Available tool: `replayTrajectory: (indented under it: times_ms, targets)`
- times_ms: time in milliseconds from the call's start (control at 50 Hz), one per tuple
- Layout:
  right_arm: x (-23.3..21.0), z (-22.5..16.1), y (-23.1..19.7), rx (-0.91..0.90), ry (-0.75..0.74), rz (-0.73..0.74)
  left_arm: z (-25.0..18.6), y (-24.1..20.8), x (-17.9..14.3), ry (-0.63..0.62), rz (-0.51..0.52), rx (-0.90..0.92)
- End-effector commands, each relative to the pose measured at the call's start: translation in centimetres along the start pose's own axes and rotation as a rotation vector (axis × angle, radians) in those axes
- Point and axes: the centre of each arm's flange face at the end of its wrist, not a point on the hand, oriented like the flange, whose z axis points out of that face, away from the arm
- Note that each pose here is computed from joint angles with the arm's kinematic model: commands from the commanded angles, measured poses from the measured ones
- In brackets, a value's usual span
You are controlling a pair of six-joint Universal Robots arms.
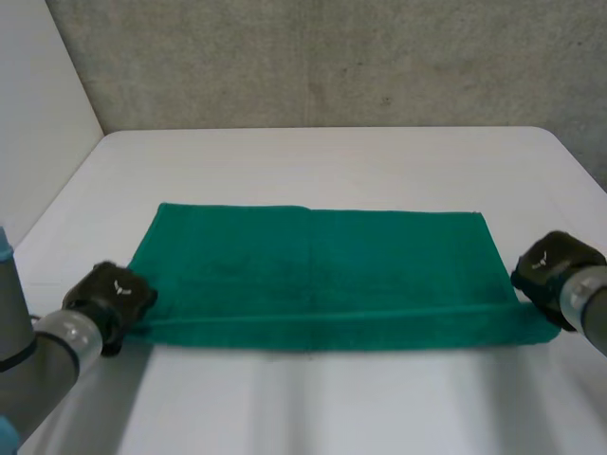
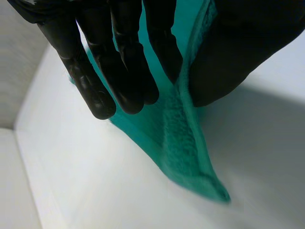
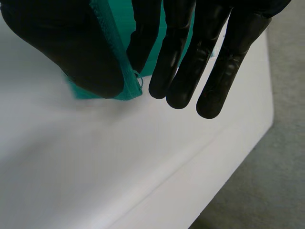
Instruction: Fold the towel.
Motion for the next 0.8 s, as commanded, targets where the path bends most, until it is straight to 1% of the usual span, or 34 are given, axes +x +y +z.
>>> replayTrajectory:
  times_ms: [20,60,80,140,160,220,240,320,480,580,680,760,800]
  targets:
    - [0.3,6.2,-0.7,0.006,0.08,0.144,4.9,-3.8,-0.8,-0.15,-0.034,0.221]
    - [0.9,7.6,-1.1,0.015,0.134,0.185,6.2,-4.3,-1.1,-0.18,-0.033,0.253]
    - [1.2,8.2,-1.2,0.022,0.155,0.198,7.6,-4.8,-1.4,-0.21,-0.029,0.281]
    - [1.9,10.1,-2.0,0.058,0.225,0.229,9.6,-5.8,-1.7,-0.247,-0.025,0.32]
    - [2.1,10.6,-2.2,0.066,0.24,0.233,10.9,-6.2,-2.2,-0.273,-0.027,0.335]
    - [3.0,12.3,-3.0,0.105,0.298,0.246,12.8,-6.5,-2.6,-0.303,-0.029,0.335]
    - [3.2,12.7,-3.1,0.112,0.308,0.249,14.0,-6.7,-2.8,-0.325,-0.028,0.335]
    - [4.2,14.3,-3.9,0.147,0.365,0.259,16.5,-7.3,-3.4,-0.364,-0.032,0.354]
    - [4.3,17.5,-5.5,0.202,0.418,0.257,20.5,-7.7,-3.3,-0.398,-0.032,0.399]
    - [4.2,19.0,-5.7,0.207,0.436,0.263,21.4,-7.2,-2.3,-0.382,-0.028,0.401]
    - [4.5,19.1,-5.7,0.2,0.453,0.288,21.1,-7.8,-1.3,-0.382,-0.021,0.444]
    - [4.4,18.5,-5.5,0.212,0.429,0.404,19.8,-8.7,-1.6,-0.42,-0.022,0.493]
    - [4.6,18.0,-5.5,0.217,0.429,0.427,18.7,-9.2,-2.2,-0.445,-0.03,0.518]
